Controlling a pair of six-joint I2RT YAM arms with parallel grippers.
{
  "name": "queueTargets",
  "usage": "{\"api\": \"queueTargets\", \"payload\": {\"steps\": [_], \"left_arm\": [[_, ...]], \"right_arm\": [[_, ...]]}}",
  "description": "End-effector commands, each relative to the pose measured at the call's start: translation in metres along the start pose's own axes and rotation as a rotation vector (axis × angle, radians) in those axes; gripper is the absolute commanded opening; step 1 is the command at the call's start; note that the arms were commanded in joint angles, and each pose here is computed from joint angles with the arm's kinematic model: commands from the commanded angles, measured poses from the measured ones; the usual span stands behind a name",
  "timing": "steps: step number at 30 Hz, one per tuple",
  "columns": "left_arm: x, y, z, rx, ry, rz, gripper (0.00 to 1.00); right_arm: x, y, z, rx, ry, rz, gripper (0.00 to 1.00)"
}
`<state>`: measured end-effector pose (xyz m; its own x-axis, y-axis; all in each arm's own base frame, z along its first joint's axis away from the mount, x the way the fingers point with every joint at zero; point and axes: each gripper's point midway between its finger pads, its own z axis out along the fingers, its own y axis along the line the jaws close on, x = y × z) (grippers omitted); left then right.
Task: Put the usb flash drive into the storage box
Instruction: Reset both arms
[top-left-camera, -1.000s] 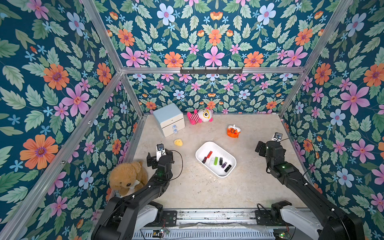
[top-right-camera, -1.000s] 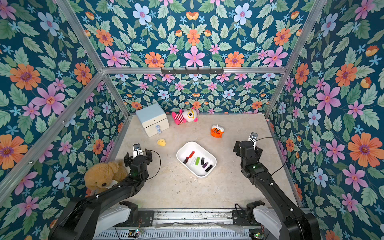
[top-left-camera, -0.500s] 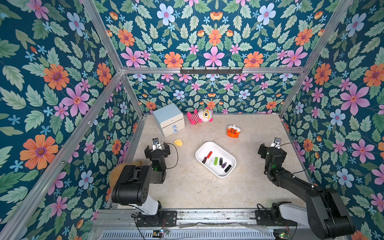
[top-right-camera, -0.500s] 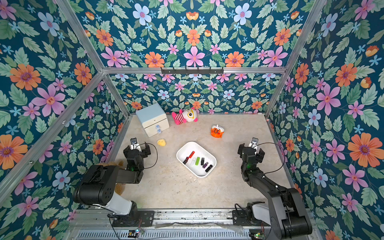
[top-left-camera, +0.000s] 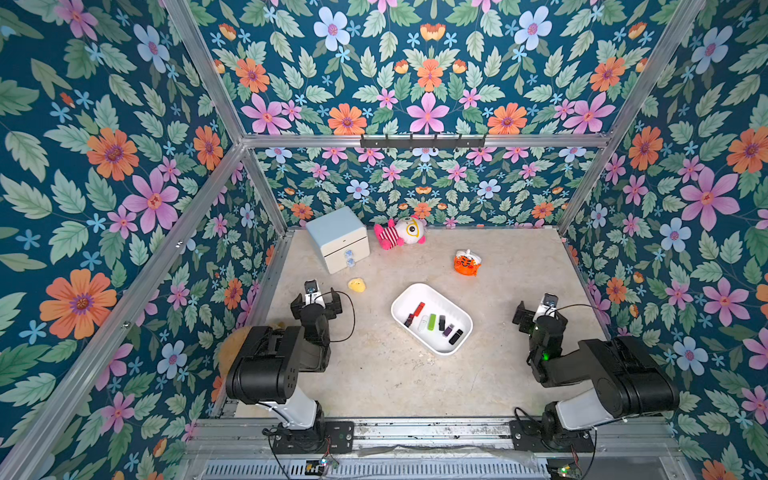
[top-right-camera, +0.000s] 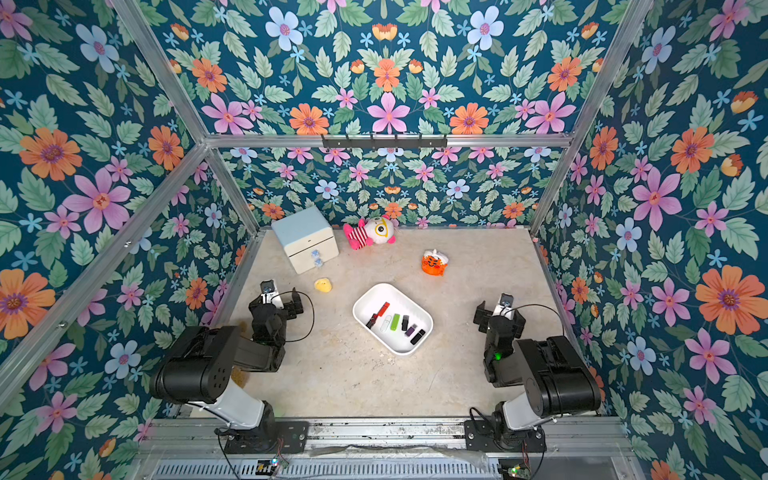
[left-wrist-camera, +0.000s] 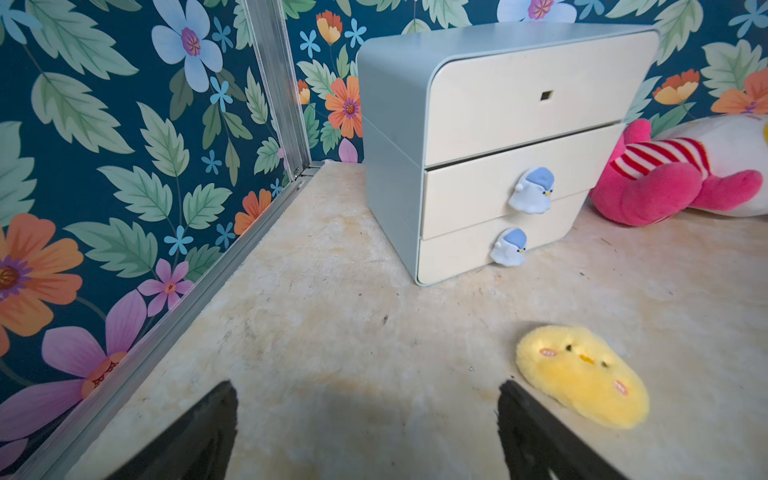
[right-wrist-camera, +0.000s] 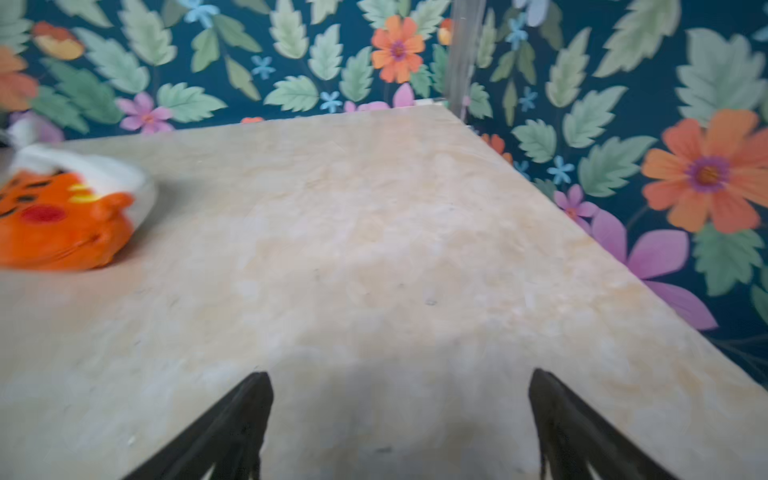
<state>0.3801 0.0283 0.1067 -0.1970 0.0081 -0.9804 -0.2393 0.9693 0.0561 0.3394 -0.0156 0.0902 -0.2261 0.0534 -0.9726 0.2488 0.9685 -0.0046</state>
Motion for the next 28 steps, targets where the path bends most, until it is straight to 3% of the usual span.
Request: {"api": "queueTargets", "payload": {"steps": [1,28], "left_arm": [[-0.006,0.001,0.001,-0.004,-0.019,-0.019,1.0],[-0.006,0.001,0.001,-0.005,-0.021,-0.02,0.99]], "right_arm": [[-0.031,0.006,-0.001,-0.023,-0.124,0.019,0.99],[-0.032,-0.004,0.011,0.014,-0.08,0.053,0.99]]}}
